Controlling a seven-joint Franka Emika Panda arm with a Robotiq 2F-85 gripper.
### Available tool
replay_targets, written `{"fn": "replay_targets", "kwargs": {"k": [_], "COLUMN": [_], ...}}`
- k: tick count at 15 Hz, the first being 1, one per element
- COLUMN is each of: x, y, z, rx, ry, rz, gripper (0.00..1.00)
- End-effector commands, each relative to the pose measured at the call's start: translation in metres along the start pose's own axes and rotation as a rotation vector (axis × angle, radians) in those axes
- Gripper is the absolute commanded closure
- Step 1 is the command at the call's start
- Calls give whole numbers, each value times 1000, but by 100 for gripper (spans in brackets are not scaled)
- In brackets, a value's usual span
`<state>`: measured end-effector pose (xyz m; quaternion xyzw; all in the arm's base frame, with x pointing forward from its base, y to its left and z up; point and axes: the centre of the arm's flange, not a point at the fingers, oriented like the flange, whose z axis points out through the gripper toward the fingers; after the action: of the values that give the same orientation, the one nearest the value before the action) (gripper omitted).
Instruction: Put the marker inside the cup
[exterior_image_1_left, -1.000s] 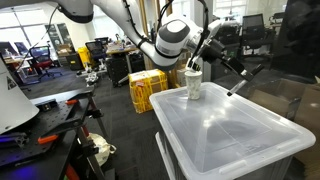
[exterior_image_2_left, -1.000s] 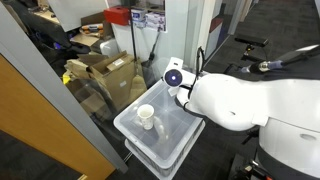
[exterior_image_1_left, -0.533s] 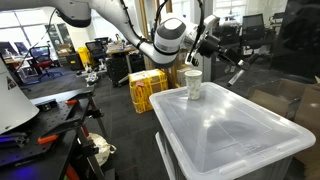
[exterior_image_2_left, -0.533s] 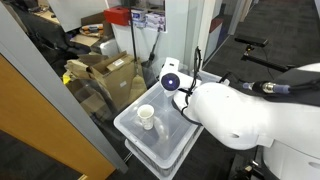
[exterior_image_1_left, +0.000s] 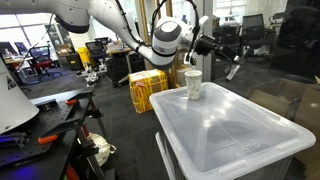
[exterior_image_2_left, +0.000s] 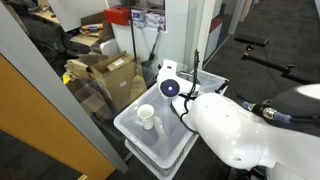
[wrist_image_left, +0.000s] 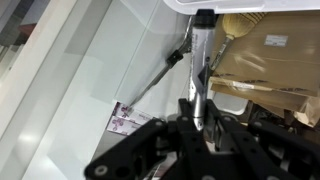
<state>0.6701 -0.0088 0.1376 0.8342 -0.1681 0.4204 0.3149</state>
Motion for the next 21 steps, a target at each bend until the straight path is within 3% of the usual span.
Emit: {"fn": "replay_targets", "kwargs": {"k": [1, 12, 21], "x": [-4, 1, 9], "y": [-4, -9, -36], "z": [-15, -56, -76], "rx": [-7, -14, 12], "ry": [75, 149, 186], "rz": [10, -10, -80], "gripper": [95, 95, 95]}}
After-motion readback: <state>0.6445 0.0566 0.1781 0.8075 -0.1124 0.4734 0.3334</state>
